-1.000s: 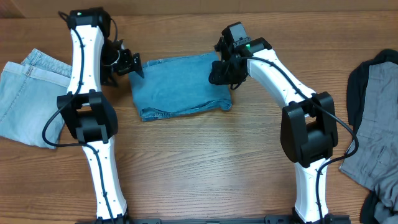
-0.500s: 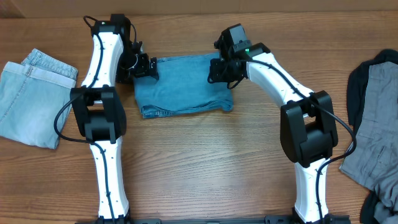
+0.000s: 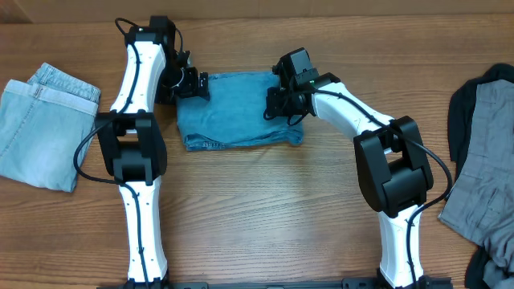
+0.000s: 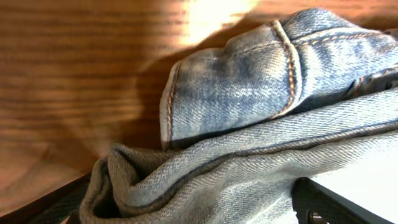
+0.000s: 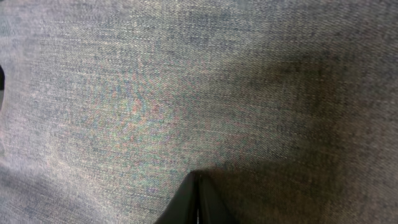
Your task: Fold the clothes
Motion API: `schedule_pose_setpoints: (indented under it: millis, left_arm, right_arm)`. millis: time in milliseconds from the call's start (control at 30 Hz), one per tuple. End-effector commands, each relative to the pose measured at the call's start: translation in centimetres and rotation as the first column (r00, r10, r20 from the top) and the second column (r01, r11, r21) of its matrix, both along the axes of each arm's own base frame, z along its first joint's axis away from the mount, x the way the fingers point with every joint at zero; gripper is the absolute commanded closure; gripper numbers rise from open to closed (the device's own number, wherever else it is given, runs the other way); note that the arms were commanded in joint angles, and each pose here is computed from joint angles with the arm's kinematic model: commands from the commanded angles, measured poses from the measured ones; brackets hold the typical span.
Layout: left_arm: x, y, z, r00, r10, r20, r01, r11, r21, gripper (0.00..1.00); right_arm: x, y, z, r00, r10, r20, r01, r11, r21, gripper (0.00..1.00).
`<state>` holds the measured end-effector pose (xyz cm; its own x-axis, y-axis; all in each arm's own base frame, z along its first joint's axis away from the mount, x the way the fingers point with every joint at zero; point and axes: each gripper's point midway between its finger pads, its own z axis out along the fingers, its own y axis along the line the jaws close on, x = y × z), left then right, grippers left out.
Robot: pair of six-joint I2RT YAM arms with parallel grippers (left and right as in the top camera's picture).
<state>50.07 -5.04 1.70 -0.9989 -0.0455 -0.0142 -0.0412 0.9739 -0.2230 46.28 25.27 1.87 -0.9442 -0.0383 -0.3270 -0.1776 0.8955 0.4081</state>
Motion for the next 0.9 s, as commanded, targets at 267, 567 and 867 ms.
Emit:
schedule_pose_setpoints:
  millis: [267,567,867]
  left_arm:
    - [-0.9,-5.0,-1.1,0.999,-0.032,-0.037,0.024,0.979,-0.202,0.68]
    - [0.1,-6.4,2.7,0.998,-0.055,0.022,0.059,0.952,-0.302,0.96]
    - [2.4,-6.7,12.7,0.983,0.019,0.184,0.044,0.943,-0.329,0.96]
  right_arm:
    - [-1.6,1.9,-0.5,0.999,0.03,-0.043,-0.029,0.999,0.045,0.96]
    - [-1.7,3.1,0.7,0.997,0.065,-0.041,-0.06,0.992,0.114,0.96]
    - [-0.3,-7.3,15.5,0.983,-0.157,0.1,0.15,0.986,0.068,0.9]
